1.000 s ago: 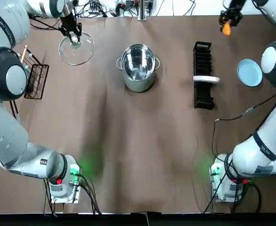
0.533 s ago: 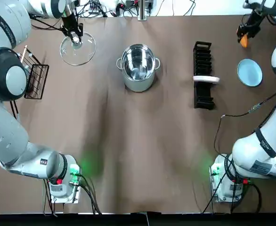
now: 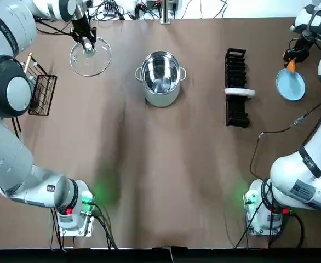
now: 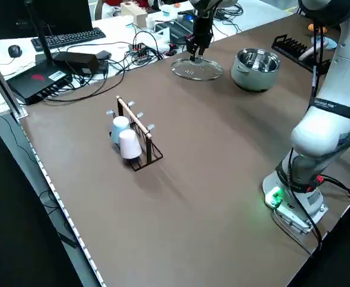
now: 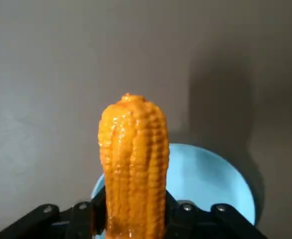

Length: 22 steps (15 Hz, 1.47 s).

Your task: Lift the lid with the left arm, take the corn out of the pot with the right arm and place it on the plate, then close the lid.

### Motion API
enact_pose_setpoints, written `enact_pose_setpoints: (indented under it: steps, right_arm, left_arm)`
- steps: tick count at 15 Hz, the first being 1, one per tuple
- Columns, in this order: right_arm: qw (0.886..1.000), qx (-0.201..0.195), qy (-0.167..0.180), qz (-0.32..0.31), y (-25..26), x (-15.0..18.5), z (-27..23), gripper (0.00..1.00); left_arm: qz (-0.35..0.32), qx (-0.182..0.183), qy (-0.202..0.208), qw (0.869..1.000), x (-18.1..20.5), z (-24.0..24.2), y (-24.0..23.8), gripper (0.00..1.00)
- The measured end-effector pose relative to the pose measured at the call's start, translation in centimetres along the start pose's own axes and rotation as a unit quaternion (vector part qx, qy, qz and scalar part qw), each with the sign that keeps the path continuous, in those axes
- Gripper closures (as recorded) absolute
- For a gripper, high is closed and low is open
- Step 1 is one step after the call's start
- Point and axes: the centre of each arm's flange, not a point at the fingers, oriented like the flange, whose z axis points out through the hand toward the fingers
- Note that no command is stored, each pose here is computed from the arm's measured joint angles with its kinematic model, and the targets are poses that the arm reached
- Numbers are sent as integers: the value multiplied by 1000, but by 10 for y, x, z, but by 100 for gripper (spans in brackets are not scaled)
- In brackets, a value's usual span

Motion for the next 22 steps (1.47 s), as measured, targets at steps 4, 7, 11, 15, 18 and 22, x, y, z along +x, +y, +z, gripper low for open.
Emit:
enact_pose_setpoints:
  steps: [4,7,11,15,18,22]
  right_arm:
    - [1000,-4,-2,9,16,-9,23,63]
    - [1000,-2,-12,22,32,-25,39,63]
    - [999,1,-21,31,39,-44,65,63]
    - [999,3,-24,30,36,-47,70,63]
    - [999,3,-24,27,35,-46,70,58]
    - [1000,5,-23,12,31,-44,68,25]
  left_arm:
    - [0,0,0,1000,0,0,0,50]
    - [0,0,0,1000,0,0,0,50]
    - [0,0,-1,1000,0,1,0,50]
    - [0,0,-1,1000,-1,1,0,50]
    - [0,0,-1,1000,-1,1,0,50]
    - [0,0,-1,1000,-1,1,0,50]
